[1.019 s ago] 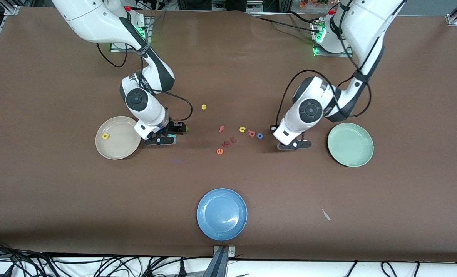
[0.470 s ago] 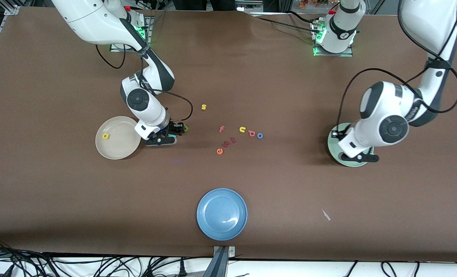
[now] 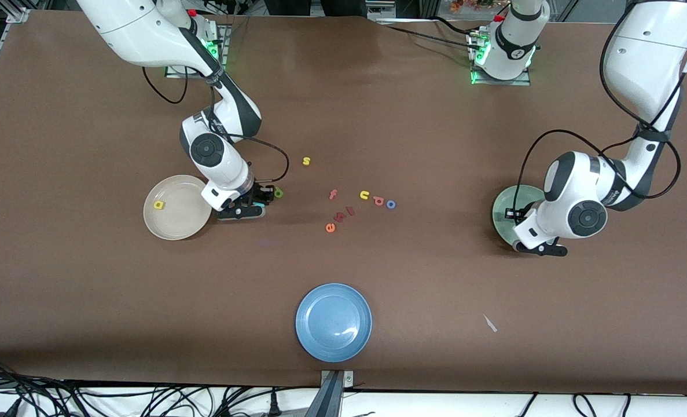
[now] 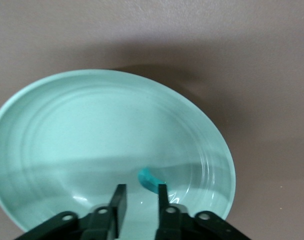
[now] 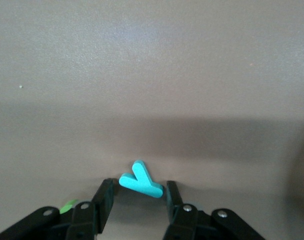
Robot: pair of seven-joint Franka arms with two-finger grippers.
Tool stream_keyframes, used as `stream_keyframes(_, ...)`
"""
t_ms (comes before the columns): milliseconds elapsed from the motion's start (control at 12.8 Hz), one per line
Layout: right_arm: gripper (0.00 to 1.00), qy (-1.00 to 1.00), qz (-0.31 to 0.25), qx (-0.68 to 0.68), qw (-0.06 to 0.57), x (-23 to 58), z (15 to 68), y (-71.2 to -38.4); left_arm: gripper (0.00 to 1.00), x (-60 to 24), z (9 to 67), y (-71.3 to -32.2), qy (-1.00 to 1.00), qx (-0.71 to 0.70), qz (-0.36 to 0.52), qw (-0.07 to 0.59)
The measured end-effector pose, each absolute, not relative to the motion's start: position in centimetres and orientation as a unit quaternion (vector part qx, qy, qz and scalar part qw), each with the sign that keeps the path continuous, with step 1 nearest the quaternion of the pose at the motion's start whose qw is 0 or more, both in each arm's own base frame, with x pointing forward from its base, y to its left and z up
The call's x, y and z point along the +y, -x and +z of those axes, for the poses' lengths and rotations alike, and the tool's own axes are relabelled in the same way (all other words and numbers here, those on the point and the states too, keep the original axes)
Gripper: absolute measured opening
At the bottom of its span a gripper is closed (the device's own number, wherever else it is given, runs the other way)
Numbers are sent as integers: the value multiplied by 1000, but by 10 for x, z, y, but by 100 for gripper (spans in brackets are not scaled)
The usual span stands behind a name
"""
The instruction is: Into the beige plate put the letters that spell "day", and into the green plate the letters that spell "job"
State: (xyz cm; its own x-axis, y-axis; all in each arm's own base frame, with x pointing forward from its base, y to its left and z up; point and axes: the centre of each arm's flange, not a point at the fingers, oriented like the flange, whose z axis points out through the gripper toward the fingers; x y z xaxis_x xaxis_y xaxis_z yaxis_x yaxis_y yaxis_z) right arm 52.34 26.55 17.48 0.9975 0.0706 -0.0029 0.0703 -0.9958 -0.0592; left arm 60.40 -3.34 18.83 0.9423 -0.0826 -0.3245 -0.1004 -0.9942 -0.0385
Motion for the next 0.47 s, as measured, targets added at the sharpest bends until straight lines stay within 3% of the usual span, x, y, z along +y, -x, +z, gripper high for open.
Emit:
stream_keyframes(157, 47, 999, 2, -36, 29, 265, 175, -524, 57, -38, 201, -610, 987, 45, 151, 27)
stream_keyframes(314, 35, 999, 1, -37, 27, 264, 176, -524, 80, -71, 229, -610, 989, 22, 146, 29)
stream_keyframes(470, 34, 999, 0, -37, 27, 263, 176, -525, 100, -126, 257, -601, 989, -19, 145, 21)
